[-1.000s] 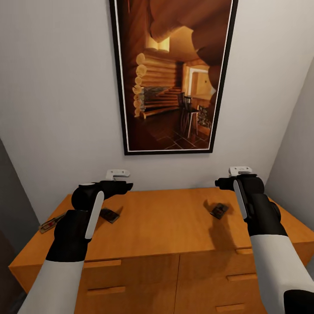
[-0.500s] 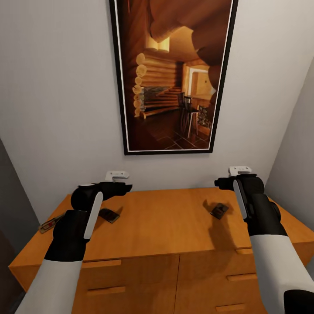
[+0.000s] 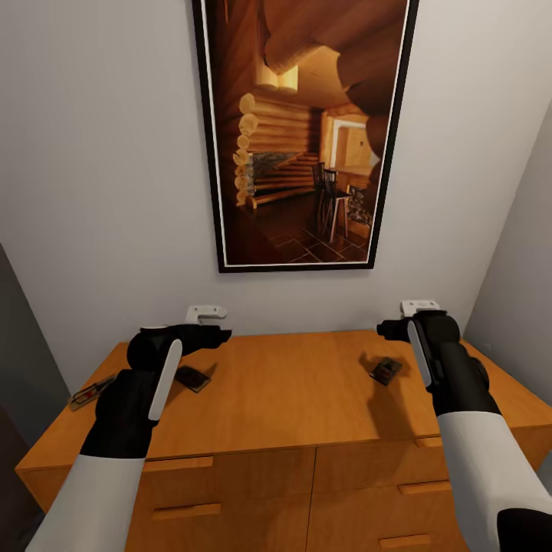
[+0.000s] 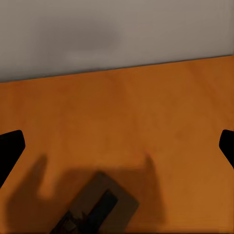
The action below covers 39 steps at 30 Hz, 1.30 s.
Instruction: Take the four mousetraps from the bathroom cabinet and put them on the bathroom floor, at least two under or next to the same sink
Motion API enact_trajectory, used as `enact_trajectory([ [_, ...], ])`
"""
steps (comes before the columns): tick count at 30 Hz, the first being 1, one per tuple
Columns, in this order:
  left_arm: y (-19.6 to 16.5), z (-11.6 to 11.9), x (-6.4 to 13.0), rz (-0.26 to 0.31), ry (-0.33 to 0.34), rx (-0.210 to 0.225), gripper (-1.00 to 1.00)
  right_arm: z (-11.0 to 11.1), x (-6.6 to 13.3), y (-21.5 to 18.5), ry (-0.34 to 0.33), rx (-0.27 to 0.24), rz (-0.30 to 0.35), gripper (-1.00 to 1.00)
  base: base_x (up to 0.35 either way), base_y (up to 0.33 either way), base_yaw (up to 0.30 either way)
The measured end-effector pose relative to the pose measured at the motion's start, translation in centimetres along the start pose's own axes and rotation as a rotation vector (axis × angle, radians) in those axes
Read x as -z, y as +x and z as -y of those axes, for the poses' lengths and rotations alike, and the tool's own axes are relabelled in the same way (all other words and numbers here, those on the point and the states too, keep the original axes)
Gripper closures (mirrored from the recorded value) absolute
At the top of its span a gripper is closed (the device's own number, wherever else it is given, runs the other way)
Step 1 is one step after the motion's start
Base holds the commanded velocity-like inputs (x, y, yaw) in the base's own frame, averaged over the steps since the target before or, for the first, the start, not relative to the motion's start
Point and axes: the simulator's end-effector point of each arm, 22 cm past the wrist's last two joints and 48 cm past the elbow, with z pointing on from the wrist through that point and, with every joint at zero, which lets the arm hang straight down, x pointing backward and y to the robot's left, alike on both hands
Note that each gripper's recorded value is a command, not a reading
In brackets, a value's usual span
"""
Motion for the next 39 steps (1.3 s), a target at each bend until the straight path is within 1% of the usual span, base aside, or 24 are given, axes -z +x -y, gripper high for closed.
enact_trajectory([
  [10,0.4,0.0,-0.3,-0.011,-0.001,0.001,-1.00,-0.4,-0.5,0.9,-0.007,-0.002,-0.024,-1.00,0.000,0.000,0.000],
  [13,0.4,-0.1,-0.3,-0.012,-0.001,0.001,-1.00,-0.9,-0.5,1.0,-0.018,-0.011,-0.027,-1.00,0.000,0.000,0.000],
  [17,0.4,-0.1,-0.3,-0.012,-0.001,0.001,-1.00,-1.1,-0.6,1.1,-0.026,-0.025,-0.030,-1.00,0.000,0.000,0.000],
  [20,0.4,-0.1,-0.3,-0.012,-0.001,0.001,-1.00,-1.0,-0.6,1.2,-0.031,-0.039,-0.032,-1.00,0.000,0.000,0.000],
  [28,0.4,-0.1,-0.3,-0.012,-0.001,0.001,-1.00,-0.8,-0.5,1.1,-0.033,-0.053,-0.031,-1.00,-0.016,0.000,0.000],
  [32,0.4,0.0,-0.3,-0.012,0.001,0.002,-1.00,-0.8,-0.5,1.0,-0.032,-0.055,-0.028,-1.00,-0.155,0.000,0.000],
  [39,0.4,0.0,-0.3,-0.012,0.001,0.004,-1.00,-0.8,-0.4,0.9,-0.033,-0.057,-0.024,-1.00,-0.281,0.000,0.000],
])
